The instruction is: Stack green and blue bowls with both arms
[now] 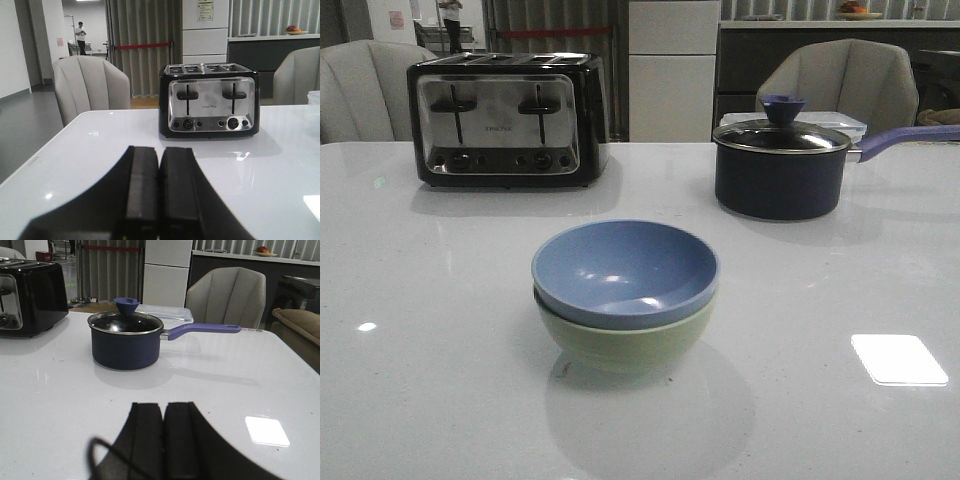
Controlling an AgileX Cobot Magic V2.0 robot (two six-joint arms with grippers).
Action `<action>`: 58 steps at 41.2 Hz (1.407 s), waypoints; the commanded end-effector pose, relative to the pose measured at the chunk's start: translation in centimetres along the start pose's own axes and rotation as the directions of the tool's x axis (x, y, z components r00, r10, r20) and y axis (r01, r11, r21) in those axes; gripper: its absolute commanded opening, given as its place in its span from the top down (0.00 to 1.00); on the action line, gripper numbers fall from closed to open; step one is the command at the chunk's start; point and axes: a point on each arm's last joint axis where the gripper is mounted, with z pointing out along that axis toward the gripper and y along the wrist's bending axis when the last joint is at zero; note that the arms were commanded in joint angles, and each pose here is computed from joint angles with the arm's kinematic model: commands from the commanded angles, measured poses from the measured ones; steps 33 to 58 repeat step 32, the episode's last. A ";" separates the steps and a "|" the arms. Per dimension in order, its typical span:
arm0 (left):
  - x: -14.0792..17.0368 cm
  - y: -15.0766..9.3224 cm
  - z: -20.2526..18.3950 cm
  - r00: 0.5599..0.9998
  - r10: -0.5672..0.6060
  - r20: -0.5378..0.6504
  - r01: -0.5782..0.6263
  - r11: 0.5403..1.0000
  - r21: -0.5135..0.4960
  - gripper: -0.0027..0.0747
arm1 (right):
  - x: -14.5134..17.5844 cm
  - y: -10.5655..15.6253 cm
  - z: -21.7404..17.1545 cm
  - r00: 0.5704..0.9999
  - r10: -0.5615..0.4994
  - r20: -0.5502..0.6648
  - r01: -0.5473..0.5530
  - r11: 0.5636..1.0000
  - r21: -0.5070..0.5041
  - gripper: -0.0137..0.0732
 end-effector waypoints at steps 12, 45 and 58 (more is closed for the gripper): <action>-0.7 0.1 -0.2 0.995 -0.015 0.098 0.016 1.000 -0.010 0.85 | -0.9 -0.1 -0.2 0.995 -0.007 0.100 0.007 1.000 0.007 0.78; -0.7 0.1 -0.2 0.995 -0.015 0.098 0.016 1.000 -0.010 0.85 | -0.9 0.0 -0.2 0.996 -0.007 0.093 0.007 1.000 0.006 0.78; -0.7 0.1 -0.2 0.995 -0.015 0.098 0.016 1.000 -0.010 0.85 | -0.9 0.0 -0.2 0.996 -0.007 0.093 0.007 1.000 0.006 0.78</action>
